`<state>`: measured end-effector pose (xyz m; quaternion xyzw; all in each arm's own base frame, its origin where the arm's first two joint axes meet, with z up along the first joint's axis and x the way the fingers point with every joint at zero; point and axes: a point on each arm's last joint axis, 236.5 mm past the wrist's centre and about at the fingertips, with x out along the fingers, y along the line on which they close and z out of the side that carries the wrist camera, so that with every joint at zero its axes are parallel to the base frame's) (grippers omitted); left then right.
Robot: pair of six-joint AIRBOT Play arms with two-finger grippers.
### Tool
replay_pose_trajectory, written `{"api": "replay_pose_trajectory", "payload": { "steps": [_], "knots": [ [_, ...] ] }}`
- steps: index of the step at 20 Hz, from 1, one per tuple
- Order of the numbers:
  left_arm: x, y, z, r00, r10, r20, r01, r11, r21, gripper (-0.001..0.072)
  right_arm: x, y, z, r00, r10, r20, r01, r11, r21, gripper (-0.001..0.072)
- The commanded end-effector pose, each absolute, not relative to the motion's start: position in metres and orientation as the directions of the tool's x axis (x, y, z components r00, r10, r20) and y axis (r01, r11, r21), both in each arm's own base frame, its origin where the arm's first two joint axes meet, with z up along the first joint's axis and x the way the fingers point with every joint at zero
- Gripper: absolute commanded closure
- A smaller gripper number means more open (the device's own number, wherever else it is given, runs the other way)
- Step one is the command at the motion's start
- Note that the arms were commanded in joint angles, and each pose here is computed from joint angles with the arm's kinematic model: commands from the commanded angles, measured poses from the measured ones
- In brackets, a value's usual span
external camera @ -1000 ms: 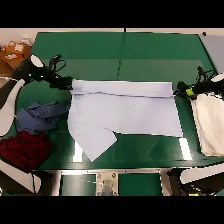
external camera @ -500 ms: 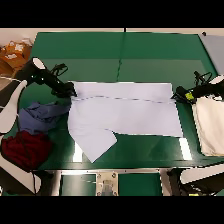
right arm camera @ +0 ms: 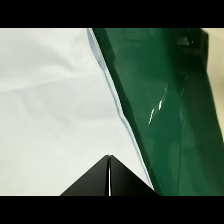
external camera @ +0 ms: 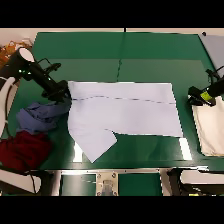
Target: Fold the shirts.
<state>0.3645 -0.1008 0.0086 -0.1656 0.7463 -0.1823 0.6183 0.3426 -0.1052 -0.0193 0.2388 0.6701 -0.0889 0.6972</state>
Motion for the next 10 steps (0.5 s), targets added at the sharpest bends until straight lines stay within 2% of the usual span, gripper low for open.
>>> {"api": "replay_pose_trajectory", "payload": {
  "steps": [1, 2, 3, 4, 5, 6, 7, 8, 10],
  "knots": [
    [0.326, -0.087, 0.035, -0.098, -0.411, -0.906, 0.008, 0.910, -0.414, 0.0587, 0.281, -0.095, -0.016, 0.062, 0.188, -0.980, 0.533, 0.824, 0.191, 0.0698],
    [0.309, -0.087, 0.036, -0.072, -0.408, -0.910, 0.000, 0.912, -0.409, 0.0551, 0.259, -0.090, -0.020, 0.053, 0.192, -0.980, 0.563, 0.805, 0.188, 0.0697],
    [0.287, -0.088, 0.032, -0.053, -0.407, -0.912, -0.036, 0.913, -0.406, 0.0391, 0.239, -0.083, -0.025, 0.058, 0.192, -0.980, 0.601, 0.777, 0.188, 0.0696],
    [0.267, -0.088, 0.023, -0.036, -0.405, -0.914, -0.087, 0.912, -0.401, 0.0187, 0.224, -0.077, -0.031, 0.071, 0.185, -0.980, 0.622, 0.760, 0.188, 0.0695],
    [0.251, -0.088, 0.011, -0.019, -0.403, -0.915, -0.111, 0.910, -0.399, 0.0179, 0.214, -0.071, -0.038, 0.089, 0.174, -0.981, 0.638, 0.746, 0.190, 0.0692],
    [0.234, -0.090, -0.004, -0.010, -0.401, -0.916, -0.123, 0.910, -0.396, 0.0179, 0.203, -0.063, -0.046, 0.094, 0.180, -0.979, 0.656, 0.728, 0.196, 0.0623],
    [0.222, -0.095, -0.019, -0.008, -0.400, -0.917, -0.137, 0.908, -0.395, 0.0179, 0.194, -0.054, -0.056, 0.091, 0.198, -0.976, 0.671, 0.712, 0.207, 0.0473],
    [0.210, -0.103, -0.036, -0.010, -0.399, -0.917, -0.138, 0.909, -0.394, 0.0178, 0.190, -0.044, -0.065, 0.093, 0.228, -0.969, 0.680, 0.696, 0.229, 0.0362],
    [0.190, -0.120, -0.071, -0.033, -0.388, -0.921, -0.149, 0.913, -0.379, 0.0178, 0.189, -0.025, -0.082, 0.118, 0.290, -0.950, 0.707, 0.648, 0.285, 0.0335]
  ]
}}
